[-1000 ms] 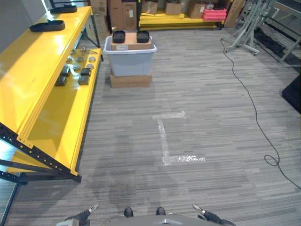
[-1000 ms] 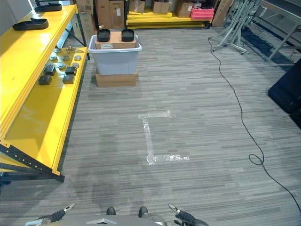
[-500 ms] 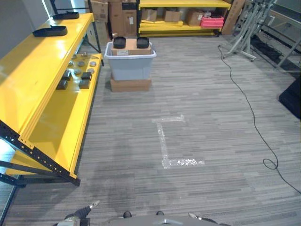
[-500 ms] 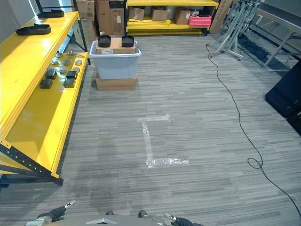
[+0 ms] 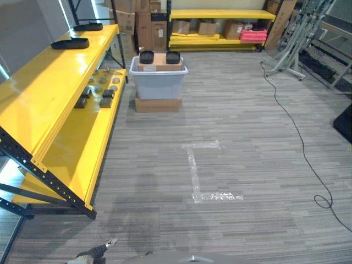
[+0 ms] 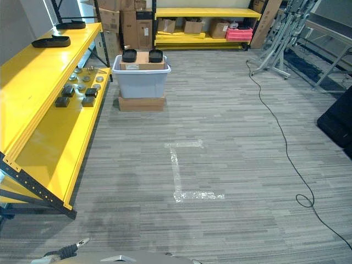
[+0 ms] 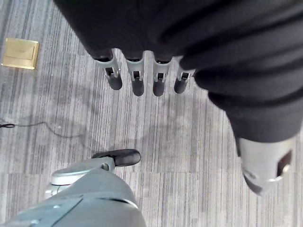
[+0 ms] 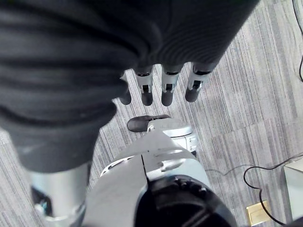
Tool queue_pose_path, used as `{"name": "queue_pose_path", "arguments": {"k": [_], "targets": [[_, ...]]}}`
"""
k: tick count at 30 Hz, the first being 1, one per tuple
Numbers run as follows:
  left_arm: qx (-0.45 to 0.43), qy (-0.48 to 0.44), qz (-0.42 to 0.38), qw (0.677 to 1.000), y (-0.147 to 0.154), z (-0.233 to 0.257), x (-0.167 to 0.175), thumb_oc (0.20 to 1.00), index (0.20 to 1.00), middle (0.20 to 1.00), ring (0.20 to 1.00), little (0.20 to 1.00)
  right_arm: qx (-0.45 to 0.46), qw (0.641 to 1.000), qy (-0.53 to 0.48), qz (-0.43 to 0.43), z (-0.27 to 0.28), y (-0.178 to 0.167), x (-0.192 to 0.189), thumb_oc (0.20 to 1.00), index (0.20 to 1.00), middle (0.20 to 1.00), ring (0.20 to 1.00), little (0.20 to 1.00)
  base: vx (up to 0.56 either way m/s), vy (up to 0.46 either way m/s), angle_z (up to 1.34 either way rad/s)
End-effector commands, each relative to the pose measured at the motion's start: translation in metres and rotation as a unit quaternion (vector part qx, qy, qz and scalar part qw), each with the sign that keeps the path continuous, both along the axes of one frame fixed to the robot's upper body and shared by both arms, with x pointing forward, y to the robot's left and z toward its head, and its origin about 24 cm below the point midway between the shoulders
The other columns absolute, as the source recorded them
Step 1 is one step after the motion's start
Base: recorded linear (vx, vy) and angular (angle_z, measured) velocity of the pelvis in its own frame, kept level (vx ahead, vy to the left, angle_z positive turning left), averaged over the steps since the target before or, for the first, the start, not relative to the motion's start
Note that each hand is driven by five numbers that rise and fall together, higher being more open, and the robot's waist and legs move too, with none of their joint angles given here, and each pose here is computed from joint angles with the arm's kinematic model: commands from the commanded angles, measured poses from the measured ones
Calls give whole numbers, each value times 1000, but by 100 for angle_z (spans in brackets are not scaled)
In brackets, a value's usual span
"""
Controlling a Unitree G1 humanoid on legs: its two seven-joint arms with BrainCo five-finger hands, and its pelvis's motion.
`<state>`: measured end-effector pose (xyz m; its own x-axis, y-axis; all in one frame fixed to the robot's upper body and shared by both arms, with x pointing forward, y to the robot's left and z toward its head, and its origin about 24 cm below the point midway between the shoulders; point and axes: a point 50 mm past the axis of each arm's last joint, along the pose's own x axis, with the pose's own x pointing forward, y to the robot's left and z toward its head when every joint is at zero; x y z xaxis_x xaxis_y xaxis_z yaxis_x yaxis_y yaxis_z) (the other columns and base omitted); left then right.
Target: Move parts from the plastic box to the shelf.
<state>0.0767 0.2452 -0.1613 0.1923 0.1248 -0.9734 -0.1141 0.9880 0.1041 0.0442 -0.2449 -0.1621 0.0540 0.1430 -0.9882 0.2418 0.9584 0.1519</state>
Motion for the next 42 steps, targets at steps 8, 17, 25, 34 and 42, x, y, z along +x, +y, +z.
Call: {"name": "queue_pose_path", "arguments": {"k": [8, 17, 25, 34, 42], "targets": [[-19, -102, -5, 995, -10, 10, 48, 1000, 1000, 1000, 1000, 1000, -84, 984, -159, -15, 11, -8, 62, 1000, 1000, 1000, 1000, 1000, 2, 4, 0], [-29, -235, 9, 972, -16, 31, 91, 1000, 1000, 1000, 1000, 1000, -143, 940, -303, 69, 37, -8, 114, 1000, 1000, 1000, 1000, 1000, 30, 44, 0], [-9, -234, -21, 972, -6, 36, 96, 1000, 1000, 1000, 1000, 1000, -184, 939, -281, 78, 37, -18, 116, 1000, 1000, 1000, 1000, 1000, 68, 113, -2], [12, -206, -17, 978, 9, 35, 88, 1000, 1000, 1000, 1000, 1000, -185, 943, -258, 98, 34, -17, 113, 1000, 1000, 1000, 1000, 1000, 164, -10, -9], [21, -146, 12, 989, 10, 21, 62, 1000, 1000, 1000, 1000, 1000, -161, 966, -174, 106, 18, -20, 75, 1000, 1000, 1000, 1000, 1000, 367, -167, 2]]}}
